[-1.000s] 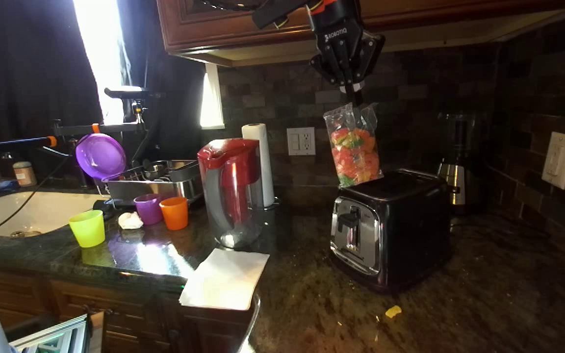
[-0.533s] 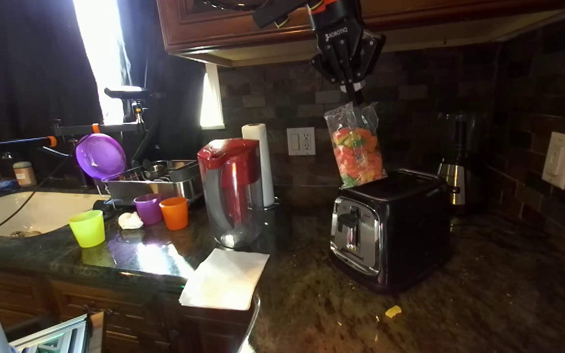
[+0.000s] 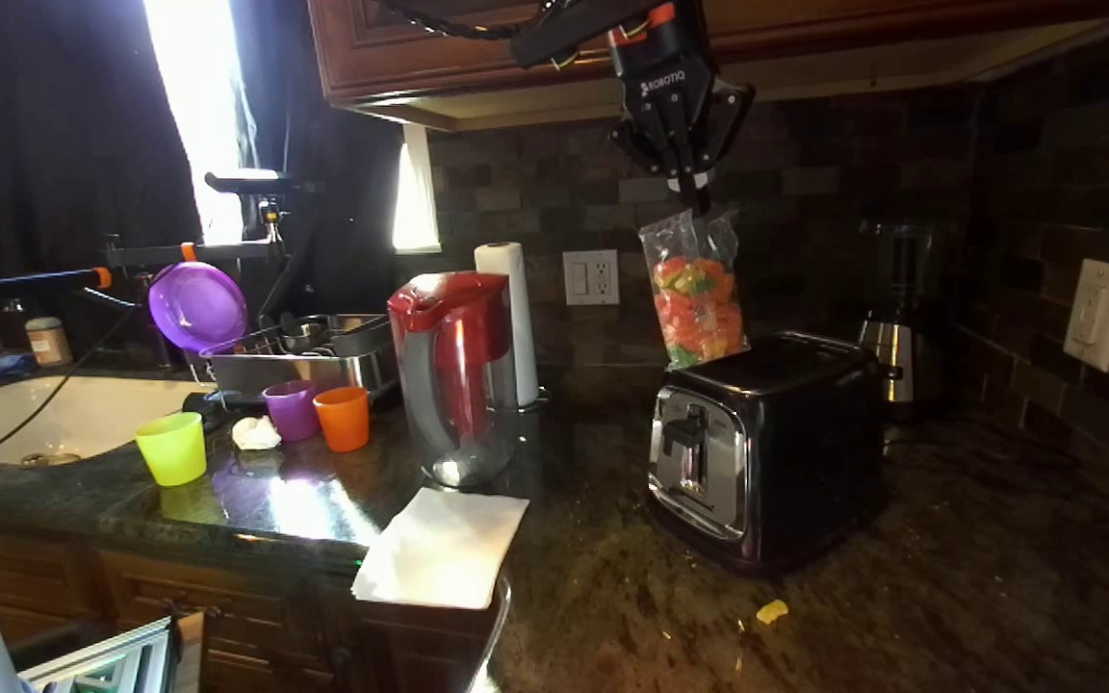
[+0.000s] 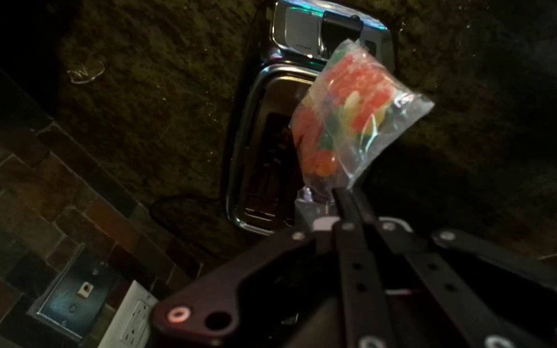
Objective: Put the packet inside the toaster
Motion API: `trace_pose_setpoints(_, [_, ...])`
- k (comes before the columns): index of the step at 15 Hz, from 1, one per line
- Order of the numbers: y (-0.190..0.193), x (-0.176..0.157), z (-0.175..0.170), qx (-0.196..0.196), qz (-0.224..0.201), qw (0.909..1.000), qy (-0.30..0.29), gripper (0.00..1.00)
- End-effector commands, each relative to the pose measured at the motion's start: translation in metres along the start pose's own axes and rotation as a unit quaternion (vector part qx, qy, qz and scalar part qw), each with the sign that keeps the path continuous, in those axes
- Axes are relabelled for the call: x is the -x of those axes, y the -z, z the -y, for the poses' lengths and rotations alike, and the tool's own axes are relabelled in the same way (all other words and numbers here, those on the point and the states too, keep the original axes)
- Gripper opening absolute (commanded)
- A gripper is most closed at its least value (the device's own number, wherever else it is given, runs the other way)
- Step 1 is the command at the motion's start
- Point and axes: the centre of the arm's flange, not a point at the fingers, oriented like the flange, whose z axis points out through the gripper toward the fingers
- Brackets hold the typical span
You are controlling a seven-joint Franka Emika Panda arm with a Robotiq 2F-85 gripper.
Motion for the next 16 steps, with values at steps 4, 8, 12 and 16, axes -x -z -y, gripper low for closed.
trace_pose_setpoints(4, [-0.002,-0.033,-0.003,-0.011,-0.025,0.9968,0.075,0.0])
trace_pose_setpoints(8, [-0.008,-0.051,-0.005,-0.019,-0.031,0.9924,0.117,0.0])
trace_pose_setpoints(12, [-0.019,-0.069,-0.008,-0.016,-0.031,0.9883,0.148,0.0])
trace_pose_setpoints(16, [-0.029,-0.082,-0.013,-0.024,-0.033,0.9855,0.165,0.0])
